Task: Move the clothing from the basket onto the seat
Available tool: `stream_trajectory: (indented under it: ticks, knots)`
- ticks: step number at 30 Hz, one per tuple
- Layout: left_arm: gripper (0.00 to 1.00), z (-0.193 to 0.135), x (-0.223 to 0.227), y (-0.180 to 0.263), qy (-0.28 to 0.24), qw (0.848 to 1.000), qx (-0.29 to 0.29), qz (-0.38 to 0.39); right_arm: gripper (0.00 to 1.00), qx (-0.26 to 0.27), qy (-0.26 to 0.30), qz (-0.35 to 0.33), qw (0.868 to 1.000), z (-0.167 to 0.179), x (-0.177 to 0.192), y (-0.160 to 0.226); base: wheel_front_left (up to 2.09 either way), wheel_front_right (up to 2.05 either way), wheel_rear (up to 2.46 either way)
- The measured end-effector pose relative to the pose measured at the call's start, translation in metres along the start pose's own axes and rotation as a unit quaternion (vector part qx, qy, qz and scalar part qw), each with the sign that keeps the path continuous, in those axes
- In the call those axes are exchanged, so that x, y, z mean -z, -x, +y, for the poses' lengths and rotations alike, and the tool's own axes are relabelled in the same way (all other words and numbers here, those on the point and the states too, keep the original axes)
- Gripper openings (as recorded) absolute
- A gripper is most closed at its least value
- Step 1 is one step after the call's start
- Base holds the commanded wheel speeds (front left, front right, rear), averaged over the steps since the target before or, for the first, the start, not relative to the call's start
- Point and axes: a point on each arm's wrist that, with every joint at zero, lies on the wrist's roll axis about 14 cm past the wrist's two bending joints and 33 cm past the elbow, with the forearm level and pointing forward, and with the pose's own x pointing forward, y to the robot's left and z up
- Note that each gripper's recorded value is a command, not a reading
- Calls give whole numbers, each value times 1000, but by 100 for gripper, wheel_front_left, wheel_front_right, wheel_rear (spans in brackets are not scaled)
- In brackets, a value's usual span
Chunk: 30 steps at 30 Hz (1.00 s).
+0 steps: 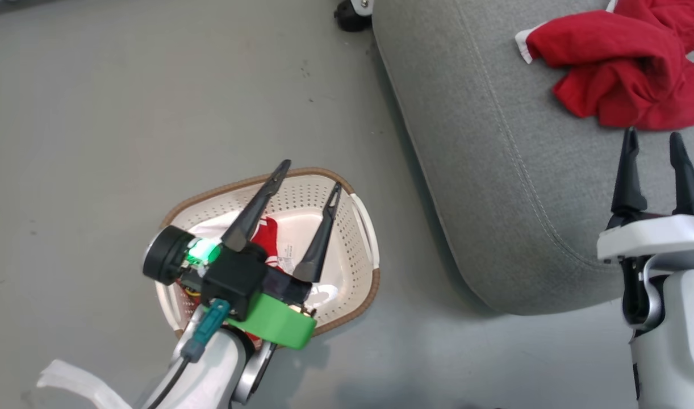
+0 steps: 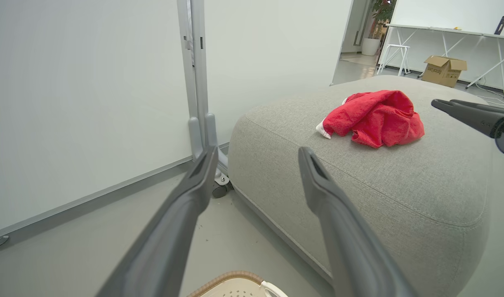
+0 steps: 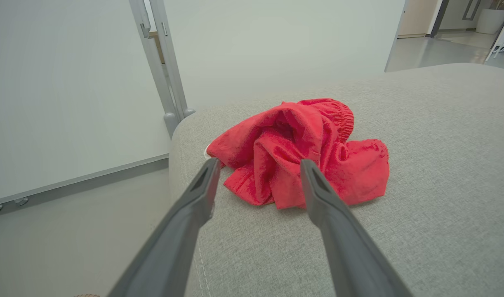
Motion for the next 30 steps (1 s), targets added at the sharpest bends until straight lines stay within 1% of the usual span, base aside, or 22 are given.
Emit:
stream_trajectory:
  ticks: [5, 9, 12, 18, 23, 27, 30]
  knots:
    - [100, 34, -12, 16, -8, 997, -77, -15, 100, -56, 1, -24, 998, 42, -12, 8, 0, 0, 0]
    - [100, 69, -22, 35, -19, 989, -148, -23, 100, -106, -5, -47, 993, 78, -25, 14, 0, 0, 0]
    - [100, 94, -29, 55, -25, 979, -202, -27, 100, -140, -14, -58, 988, 103, -31, 21, 0, 0, 0]
    - [100, 130, -47, 98, -41, 956, -287, -39, 100, -181, -23, -64, 981, 131, -41, 35, 0, 0, 0]
    - [100, 137, -54, 132, -44, 943, -329, -41, 100, -200, -27, -59, 978, 141, -46, 49, 0, 0, 0]
    - [100, 135, -56, 152, -47, 937, -344, -39, 100, -214, -30, -58, 975, 148, -51, 61, 0, 0, 0]
    - [100, 131, -58, 161, -49, 936, -347, -40, 100, -220, -31, -58, 973, 150, -55, 68, 0, 0, 0]
